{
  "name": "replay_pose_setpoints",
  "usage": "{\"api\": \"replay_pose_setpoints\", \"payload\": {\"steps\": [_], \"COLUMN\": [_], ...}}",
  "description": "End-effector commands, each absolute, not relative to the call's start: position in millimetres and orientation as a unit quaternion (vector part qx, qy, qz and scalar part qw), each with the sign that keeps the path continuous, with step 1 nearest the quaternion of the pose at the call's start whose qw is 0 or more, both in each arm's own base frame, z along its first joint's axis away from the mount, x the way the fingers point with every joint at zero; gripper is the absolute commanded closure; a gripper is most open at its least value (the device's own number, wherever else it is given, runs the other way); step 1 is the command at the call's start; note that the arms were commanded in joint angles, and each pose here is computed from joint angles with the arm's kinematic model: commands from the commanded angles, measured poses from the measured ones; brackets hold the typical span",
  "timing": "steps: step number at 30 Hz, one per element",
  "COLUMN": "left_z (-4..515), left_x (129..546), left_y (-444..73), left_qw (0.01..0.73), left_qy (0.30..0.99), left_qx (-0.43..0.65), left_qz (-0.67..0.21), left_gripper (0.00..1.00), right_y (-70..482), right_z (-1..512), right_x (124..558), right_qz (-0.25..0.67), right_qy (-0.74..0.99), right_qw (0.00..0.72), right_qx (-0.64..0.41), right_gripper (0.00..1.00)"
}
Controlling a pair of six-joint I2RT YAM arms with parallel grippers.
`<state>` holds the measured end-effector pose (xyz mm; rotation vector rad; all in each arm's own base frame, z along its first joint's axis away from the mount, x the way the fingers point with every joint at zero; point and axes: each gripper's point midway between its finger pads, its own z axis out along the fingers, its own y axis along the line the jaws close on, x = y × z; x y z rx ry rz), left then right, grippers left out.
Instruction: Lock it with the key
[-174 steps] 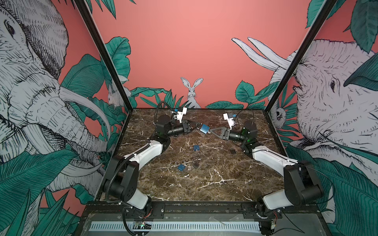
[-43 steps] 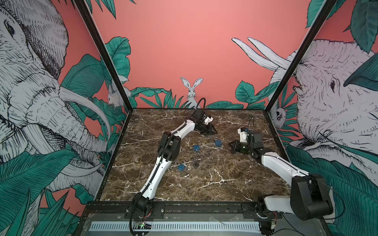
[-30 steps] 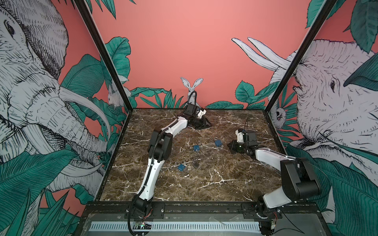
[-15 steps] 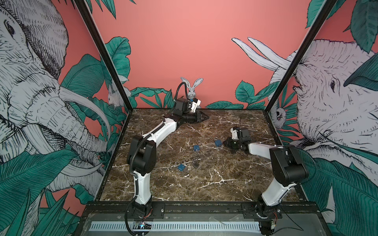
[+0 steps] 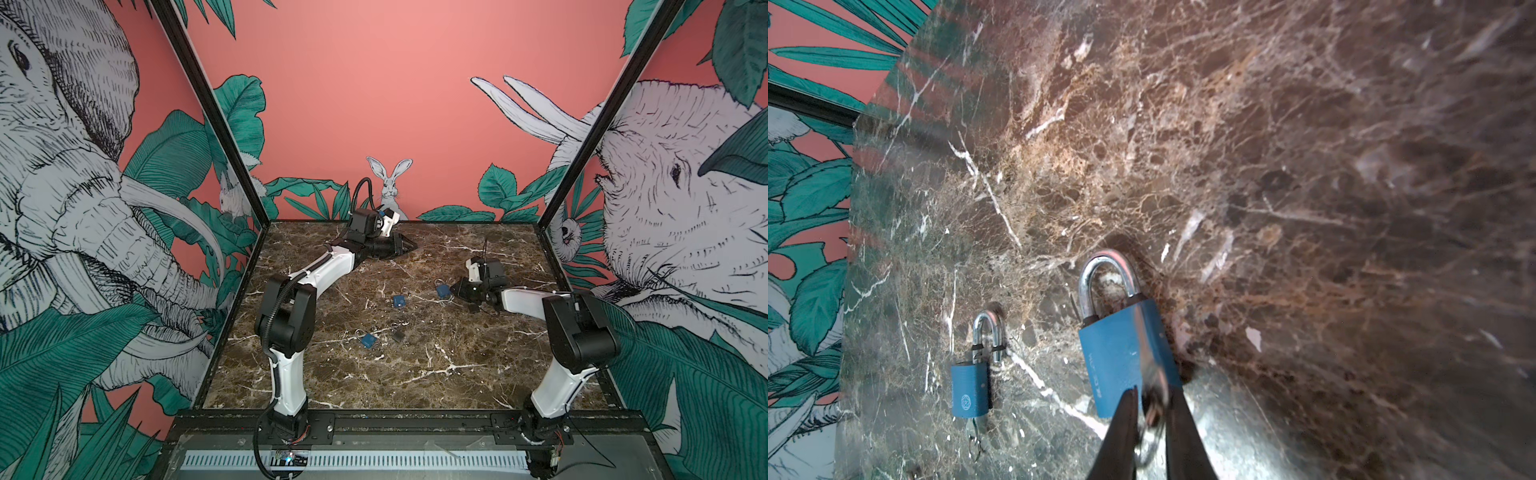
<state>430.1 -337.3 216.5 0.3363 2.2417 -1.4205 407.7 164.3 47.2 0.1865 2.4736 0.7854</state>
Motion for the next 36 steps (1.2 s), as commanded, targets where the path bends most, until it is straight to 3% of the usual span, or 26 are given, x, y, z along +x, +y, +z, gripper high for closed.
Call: {"api": "replay_pose_setpoints", "payload": {"steps": [1, 16, 24, 28, 36], "left_z": [247.0, 241.4, 216.1, 206.0, 193.0], "left_x": [424.1, 416.5, 383.4, 375.3, 361.0], "left_y": [-332.1, -317.6, -271.8, -236.6, -174.5], "left_qw": [0.260, 0.270, 0.287, 0.287, 0.312], "left_qy": [0.798, 0.815, 0.859, 0.862, 0.862], "left_qx": [0.133, 0.135, 0.109, 0.050, -0.032], "left_qz": [-0.528, -0.494, -0.409, -0.415, -0.398], "left_gripper": [0.67, 0.68, 0.70, 0.71, 0.70], "right_y": [168.7, 171.2, 209.4, 233.3, 288.0], "right_z": [50.4, 83.3, 111.7, 114.5, 97.4], "right_x": [416.0, 404.2, 367.4, 353.7, 338.7], "right_qz": [0.295, 0.299, 0.217, 0.190, 0.152], "right_qy": [0.912, 0.906, 0.921, 0.922, 0.925], "right_qw": [0.277, 0.296, 0.317, 0.321, 0.298], "right_qx": [0.066, 0.046, -0.068, -0.108, -0.183], "right_gripper": [0.81, 0.79, 0.77, 0.76, 0.59]}}
